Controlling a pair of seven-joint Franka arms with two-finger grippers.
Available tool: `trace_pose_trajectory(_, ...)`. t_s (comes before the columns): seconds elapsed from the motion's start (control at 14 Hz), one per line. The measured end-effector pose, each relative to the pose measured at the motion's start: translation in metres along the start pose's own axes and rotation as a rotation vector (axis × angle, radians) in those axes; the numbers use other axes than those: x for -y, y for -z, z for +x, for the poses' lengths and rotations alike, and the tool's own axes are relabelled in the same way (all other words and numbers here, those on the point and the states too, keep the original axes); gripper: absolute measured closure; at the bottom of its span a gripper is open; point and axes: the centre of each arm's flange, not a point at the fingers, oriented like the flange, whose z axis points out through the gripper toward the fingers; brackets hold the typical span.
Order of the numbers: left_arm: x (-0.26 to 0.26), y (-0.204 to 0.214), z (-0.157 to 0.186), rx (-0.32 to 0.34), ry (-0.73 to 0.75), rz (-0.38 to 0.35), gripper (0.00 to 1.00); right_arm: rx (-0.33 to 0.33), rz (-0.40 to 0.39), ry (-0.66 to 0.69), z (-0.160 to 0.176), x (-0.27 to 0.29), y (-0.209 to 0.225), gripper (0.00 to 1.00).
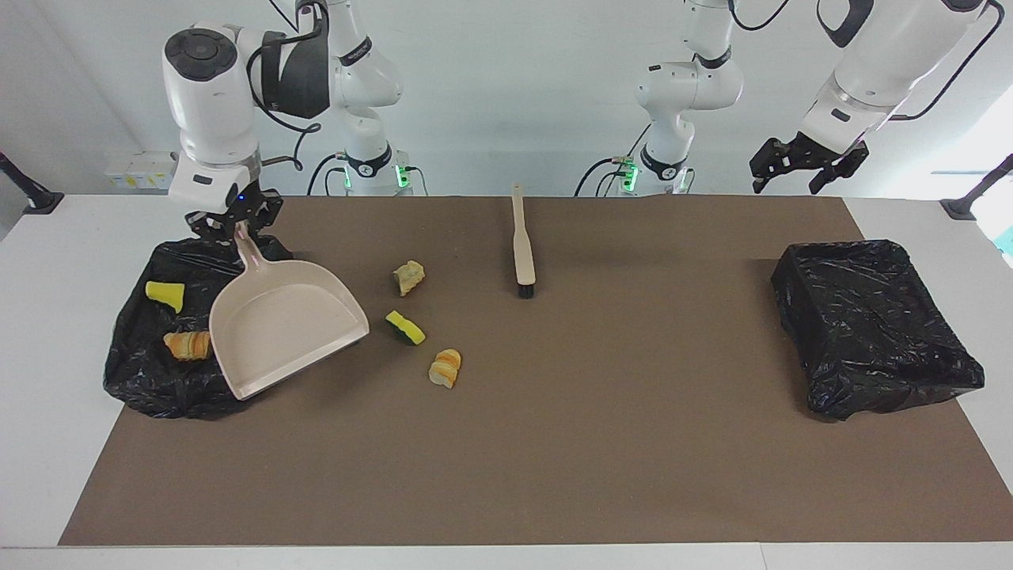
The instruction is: Sweep and dump trash in bin
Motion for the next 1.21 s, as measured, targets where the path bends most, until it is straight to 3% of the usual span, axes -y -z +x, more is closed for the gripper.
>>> trace_pose_trajectory(0.36,0.0,0.0,0.0,0.0,0.0,0.0,0.0,-0.014,0.127,-0.253,0.063,0.089,-0.011,0.68)
trace_pose_trajectory(0.71,0.0,0.0,0.0,0.0,0.0,0.0,0.0,-0.083,0.208,-0.487,0.145,0.21,-0.028,0.68)
trace_pose_trajectory(0.93,0.0,0.0,0.0,0.0,0.0,0.0,0.0,-0.107,0.24,-0.555,0.188,0.264,-0.036,0.68)
trace_pose_trajectory(1.21,0.0,0.0,0.0,0.0,0.0,0.0,0.0,-0.118,0.262,-0.596,0.236,0.3,-0.087,0.68)
